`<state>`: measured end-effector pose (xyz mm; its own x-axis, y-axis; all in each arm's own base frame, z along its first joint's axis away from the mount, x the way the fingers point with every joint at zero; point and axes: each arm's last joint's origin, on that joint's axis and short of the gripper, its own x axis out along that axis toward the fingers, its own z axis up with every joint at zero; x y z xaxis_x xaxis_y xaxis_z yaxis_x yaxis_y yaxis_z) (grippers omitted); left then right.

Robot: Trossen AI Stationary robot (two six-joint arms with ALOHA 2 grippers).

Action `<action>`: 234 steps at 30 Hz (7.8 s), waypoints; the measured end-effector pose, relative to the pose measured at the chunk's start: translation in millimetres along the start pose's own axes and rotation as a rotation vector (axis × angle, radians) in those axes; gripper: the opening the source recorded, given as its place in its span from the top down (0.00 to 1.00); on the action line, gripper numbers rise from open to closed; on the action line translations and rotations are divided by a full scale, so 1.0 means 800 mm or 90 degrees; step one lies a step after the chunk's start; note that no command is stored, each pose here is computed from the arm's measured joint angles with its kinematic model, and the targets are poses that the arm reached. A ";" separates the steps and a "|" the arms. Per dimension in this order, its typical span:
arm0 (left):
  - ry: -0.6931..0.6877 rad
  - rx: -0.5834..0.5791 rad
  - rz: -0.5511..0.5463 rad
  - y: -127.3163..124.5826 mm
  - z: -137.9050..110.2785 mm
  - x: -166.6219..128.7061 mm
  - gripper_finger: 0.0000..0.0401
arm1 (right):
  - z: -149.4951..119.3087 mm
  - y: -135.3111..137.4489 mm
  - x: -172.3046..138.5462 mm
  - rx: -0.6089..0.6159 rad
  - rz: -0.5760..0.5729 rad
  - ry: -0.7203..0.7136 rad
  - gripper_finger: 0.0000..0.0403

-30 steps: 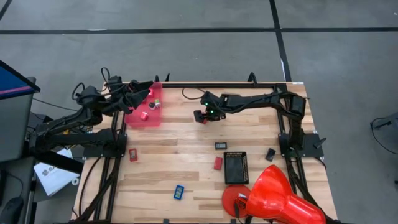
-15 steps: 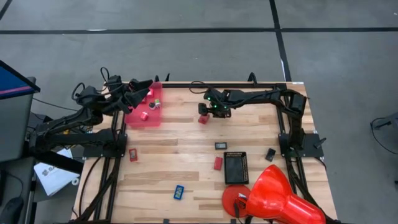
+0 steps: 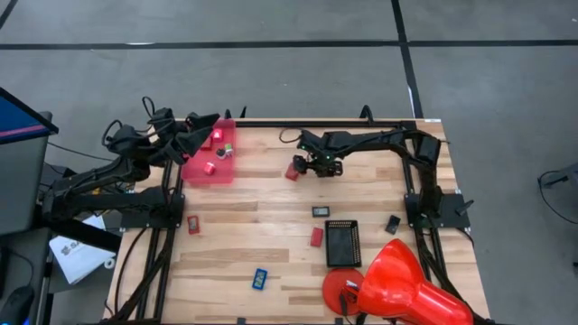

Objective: Pick & Place Office items
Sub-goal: Put the red charger adapter into the pink bin

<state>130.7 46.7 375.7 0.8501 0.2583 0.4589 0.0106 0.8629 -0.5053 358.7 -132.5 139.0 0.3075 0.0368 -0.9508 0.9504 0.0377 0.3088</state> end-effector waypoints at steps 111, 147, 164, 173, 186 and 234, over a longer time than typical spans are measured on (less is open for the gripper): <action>-0.008 -0.057 -0.070 -0.010 0.003 0.002 0.18 | -0.064 0.007 -0.002 -0.322 -0.176 -0.006 0.28; 0.000 -0.106 -0.077 -0.011 0.002 0.002 0.19 | -0.049 0.033 0.000 -0.448 0.007 0.002 0.45; 0.107 -0.112 -0.046 -0.001 -0.015 0.002 0.19 | -0.067 0.072 -0.102 -0.414 0.284 -0.070 0.49; 0.292 -0.102 0.121 0.026 -0.056 -0.006 0.19 | -0.095 0.063 -0.256 -0.346 0.504 -0.240 0.46; 0.260 0.334 0.266 -0.016 -0.129 0.044 0.19 | -0.084 0.070 -0.331 -0.188 0.755 -0.421 0.47; -0.007 0.454 0.313 -0.053 -0.117 0.145 0.27 | -0.092 0.104 -0.308 -0.185 0.882 -0.417 0.46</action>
<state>277.8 -0.4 382.1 0.6660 0.6748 0.3178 -0.6931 0.7174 -0.0708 358.6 -64.9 400.4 0.9437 -0.2175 0.2494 -0.0995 0.5323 0.8407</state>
